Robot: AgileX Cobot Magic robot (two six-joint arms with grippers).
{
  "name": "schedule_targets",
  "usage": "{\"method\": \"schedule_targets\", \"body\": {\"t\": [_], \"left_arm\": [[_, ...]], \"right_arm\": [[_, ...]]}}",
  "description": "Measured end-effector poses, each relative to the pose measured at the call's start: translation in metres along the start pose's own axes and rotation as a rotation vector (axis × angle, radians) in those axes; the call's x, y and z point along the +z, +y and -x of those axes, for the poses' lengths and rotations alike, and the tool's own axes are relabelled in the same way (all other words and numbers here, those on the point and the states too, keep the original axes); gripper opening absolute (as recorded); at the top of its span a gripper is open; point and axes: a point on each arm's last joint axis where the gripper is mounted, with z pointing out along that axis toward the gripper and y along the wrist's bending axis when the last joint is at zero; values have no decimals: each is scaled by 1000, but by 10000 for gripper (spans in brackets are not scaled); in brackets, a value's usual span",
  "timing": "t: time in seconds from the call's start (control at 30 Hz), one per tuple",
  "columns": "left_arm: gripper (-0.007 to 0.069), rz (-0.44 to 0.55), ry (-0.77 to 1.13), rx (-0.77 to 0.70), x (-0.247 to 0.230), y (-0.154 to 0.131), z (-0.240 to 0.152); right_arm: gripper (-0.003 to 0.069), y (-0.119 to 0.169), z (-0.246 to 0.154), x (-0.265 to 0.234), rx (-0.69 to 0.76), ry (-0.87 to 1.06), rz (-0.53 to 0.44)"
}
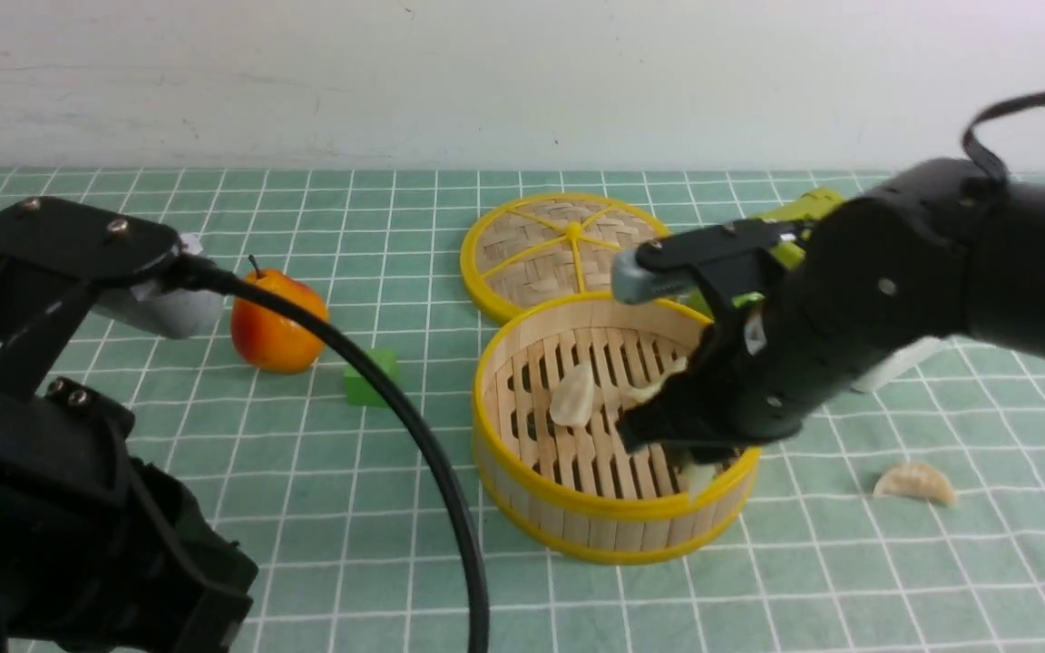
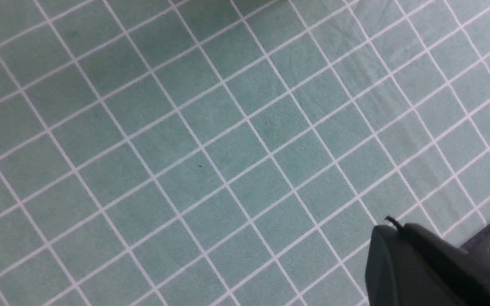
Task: Put the dumplings into the steamer on the table with the blue tablecloth.
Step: 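Place the dumpling in the bamboo steamer basket with the right gripper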
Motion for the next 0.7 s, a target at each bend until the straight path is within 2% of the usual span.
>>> {"method": "schedule_targets", "body": {"t": [0.27,0.33,0.43,0.47,0.57,0.7], "left_arm": [[-7,-34,68,-20,0,-3,-6],[-6,-33,77,-33,0,-3,-7],[-4,-29,82,-42,0,-3,-7],[-3,-27,81,-43,0,-3,-7],[-2,-14,80,-40,0,-1,-7],[0,4,78,-32,0,0,-7]], "right_arm": [[204,4,35,77,-47,45,-51],[227,6,40,86,-47,54,-55],[297,6,43,88,-45,69,-59],[366,7,46,83,-44,76,-62],[484,7,50,66,-72,82,-65],[559,1,53,21,-111,74,-67]]}}
